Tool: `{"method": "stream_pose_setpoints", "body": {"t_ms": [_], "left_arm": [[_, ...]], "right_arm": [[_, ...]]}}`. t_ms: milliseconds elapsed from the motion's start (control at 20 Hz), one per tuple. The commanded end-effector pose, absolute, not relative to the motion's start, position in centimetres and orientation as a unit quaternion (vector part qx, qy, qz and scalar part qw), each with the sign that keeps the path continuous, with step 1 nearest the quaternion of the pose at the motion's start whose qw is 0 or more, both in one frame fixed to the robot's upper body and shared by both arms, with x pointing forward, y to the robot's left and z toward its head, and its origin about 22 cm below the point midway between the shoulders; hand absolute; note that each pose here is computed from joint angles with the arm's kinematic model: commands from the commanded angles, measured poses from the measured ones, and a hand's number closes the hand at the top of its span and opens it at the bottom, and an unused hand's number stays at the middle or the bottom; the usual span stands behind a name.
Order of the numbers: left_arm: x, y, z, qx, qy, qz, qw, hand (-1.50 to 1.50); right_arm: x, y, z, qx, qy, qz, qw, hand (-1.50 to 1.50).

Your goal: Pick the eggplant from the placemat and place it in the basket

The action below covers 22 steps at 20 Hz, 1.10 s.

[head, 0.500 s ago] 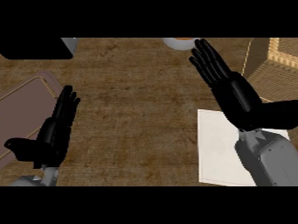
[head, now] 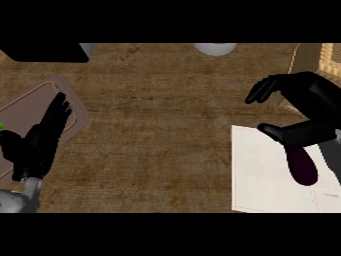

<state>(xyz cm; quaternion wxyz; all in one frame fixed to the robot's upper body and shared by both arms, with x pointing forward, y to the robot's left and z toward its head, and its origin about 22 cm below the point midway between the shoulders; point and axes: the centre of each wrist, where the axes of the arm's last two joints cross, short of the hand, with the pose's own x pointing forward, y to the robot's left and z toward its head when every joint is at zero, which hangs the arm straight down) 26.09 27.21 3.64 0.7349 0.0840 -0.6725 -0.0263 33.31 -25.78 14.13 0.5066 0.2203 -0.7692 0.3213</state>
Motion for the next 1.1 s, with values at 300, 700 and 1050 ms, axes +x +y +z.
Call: {"method": "stream_pose_setpoints", "body": {"t_ms": [300,700,1050], "left_arm": [[28.1,31.8,2.5,0.096,-0.632,-0.024,0.768,0.00],[28.9,31.7,4.2,0.090,-0.635,-0.033,0.766,0.00],[29.5,31.2,4.3,0.087,-0.640,-0.040,0.763,0.00]], "right_arm": [[29.6,-24.0,9.1,0.153,-0.770,0.431,0.445,-1.50],[32.4,-25.2,21.1,-0.043,-0.652,0.582,0.484,-1.50],[34.5,-27.5,30.6,-0.224,-0.568,0.610,0.506,-1.50]]}}
